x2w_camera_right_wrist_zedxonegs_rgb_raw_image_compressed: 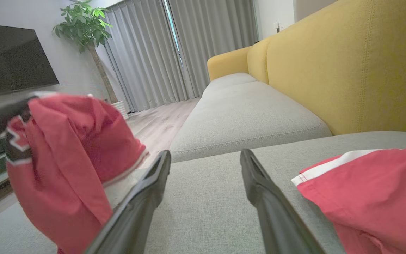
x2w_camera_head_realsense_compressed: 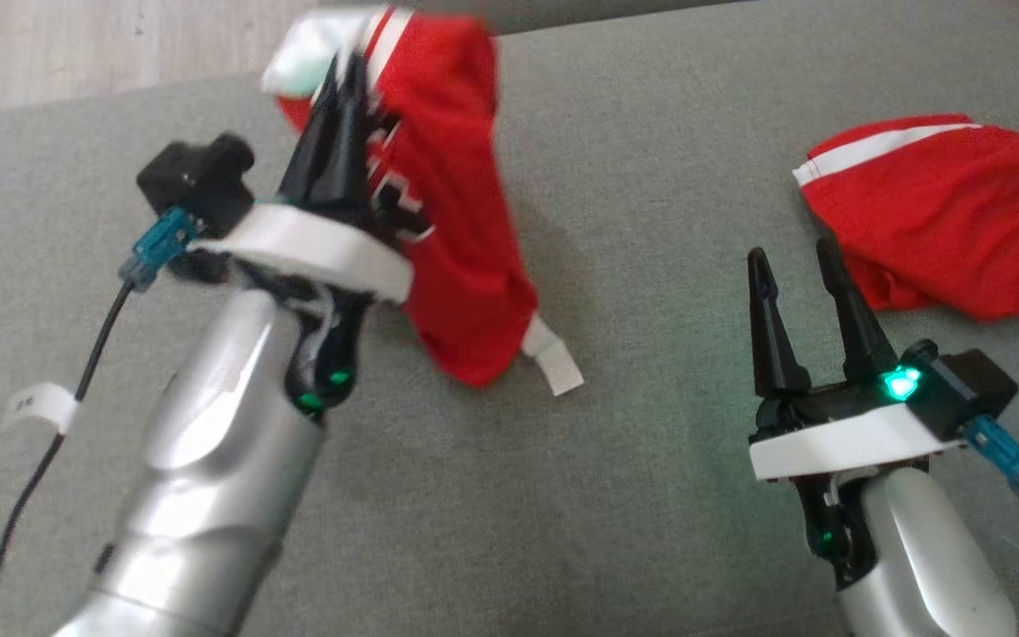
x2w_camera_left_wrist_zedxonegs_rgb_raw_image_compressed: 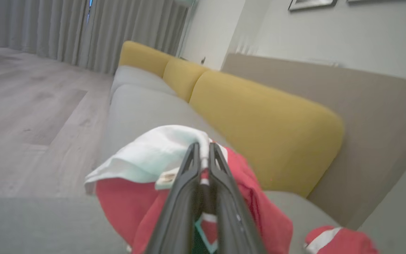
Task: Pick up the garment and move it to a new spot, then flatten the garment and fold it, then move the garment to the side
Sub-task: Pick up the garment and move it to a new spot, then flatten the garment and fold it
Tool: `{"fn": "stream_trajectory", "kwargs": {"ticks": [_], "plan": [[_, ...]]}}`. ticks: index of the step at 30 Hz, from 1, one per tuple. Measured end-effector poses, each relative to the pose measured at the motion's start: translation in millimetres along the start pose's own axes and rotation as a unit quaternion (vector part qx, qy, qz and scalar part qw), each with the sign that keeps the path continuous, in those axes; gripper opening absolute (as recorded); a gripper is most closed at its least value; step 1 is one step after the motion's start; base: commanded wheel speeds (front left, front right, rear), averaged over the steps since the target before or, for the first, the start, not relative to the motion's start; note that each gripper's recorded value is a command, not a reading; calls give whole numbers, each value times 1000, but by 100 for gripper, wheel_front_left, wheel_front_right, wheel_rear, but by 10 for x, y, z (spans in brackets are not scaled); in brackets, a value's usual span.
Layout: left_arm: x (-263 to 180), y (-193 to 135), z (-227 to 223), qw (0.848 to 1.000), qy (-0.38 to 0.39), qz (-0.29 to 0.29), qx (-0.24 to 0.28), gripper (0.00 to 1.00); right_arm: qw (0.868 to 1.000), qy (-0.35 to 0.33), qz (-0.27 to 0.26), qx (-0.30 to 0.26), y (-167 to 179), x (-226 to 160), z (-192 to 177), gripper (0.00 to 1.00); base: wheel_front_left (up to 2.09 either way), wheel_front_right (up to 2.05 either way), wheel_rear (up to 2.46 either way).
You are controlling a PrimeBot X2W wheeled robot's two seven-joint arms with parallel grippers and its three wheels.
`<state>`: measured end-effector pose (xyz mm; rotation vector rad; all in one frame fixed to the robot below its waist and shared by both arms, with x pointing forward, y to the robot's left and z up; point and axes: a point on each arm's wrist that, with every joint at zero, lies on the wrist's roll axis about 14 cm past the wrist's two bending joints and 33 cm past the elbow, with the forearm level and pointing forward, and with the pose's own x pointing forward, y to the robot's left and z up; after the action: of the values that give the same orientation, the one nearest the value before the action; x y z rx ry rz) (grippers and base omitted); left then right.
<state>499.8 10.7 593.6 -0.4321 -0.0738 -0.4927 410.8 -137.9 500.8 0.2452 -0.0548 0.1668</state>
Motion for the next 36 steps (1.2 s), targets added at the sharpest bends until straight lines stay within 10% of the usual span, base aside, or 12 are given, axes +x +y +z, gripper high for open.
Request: {"fn": "stream_trajectory", "kwargs": {"ticks": [2,21,36], "plan": [[-47,275,-294,998,48,28,22,100,1000,-1,0,-1,-7,22,8,100,0,0,0],[-965,1083,-47,980,16,115,163,100,999,0,37,-4,248,109,-17,100,0,0,0],[-1847,940,-248,976,-3,192,103,100,998,10,61,-3,435,55,-86,100,0,0,0]]}}
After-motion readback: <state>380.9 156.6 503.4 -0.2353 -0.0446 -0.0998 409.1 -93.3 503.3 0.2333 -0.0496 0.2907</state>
